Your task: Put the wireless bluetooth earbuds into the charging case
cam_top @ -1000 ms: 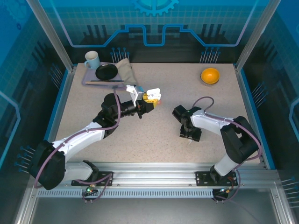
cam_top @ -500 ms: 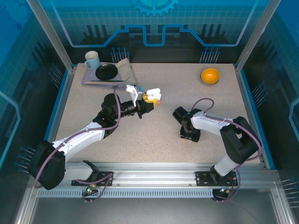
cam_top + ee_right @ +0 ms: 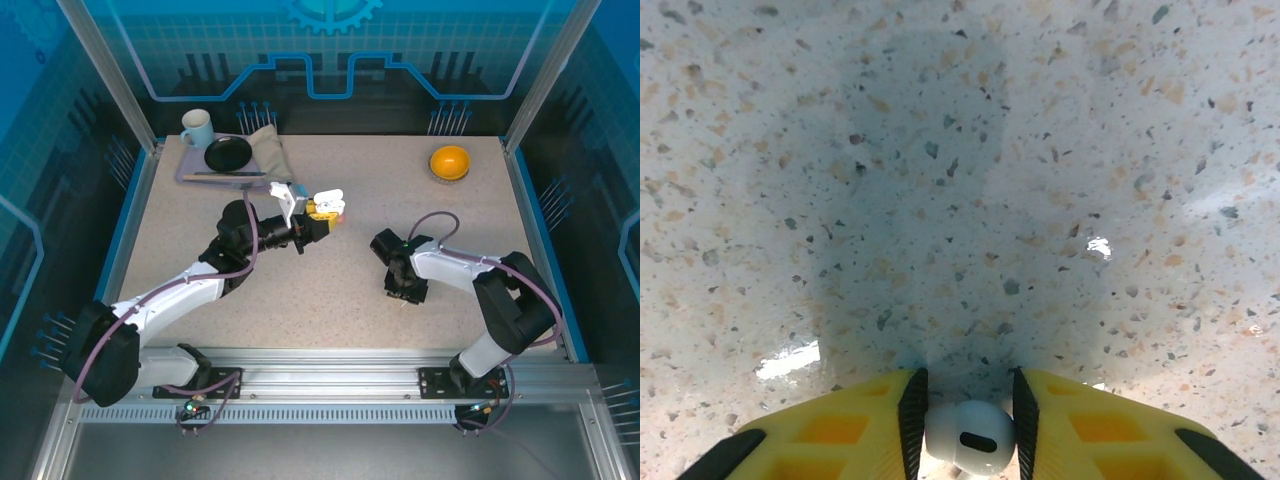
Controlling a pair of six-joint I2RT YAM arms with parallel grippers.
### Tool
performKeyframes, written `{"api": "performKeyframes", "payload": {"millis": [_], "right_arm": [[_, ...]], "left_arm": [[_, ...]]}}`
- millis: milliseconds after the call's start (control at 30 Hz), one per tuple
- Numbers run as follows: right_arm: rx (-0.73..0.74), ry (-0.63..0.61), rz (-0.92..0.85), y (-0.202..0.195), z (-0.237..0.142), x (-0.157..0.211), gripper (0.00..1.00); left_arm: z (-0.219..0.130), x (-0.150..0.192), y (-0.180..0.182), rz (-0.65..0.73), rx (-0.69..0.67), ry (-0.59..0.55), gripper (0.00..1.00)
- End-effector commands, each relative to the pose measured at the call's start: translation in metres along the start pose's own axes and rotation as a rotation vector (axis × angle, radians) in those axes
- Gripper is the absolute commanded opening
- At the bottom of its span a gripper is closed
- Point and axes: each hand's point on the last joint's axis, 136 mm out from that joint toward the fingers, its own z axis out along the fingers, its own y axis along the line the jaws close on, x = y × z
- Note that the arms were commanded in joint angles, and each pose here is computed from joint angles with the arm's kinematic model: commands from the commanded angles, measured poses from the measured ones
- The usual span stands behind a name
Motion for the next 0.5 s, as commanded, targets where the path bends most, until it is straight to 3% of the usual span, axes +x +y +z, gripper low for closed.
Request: {"api": "performKeyframes", "payload": {"millis": [0, 100, 200, 467], "right_arm": [[0.048, 0.083, -0.007, -0.0164, 0.0102, 0.0206, 0.32], [0.052, 0.083, -0.005, -0.0175, 0.0101, 0.0210, 0.32], [0.048, 0.084, -0.002, -0.0176, 0.0093, 0.0213, 0.39], [0.028, 0.083, 0.000, -0.0160, 0.0071, 0.0231, 0.34]], "left_arm": [[0.0010, -0.0169, -0.0041, 0.045, 0.007, -0.037, 0.00], [0.0012, -0.0165, -0.0037, 0.042, 0.007, -0.037, 0.00], [0.0013, -0.0161, -0.0035, 0.042, 0.006, -0.035, 0.00], [0.0022, -0.0182, -0.0040, 0.040, 0.009, -0.042, 0.00]]}}
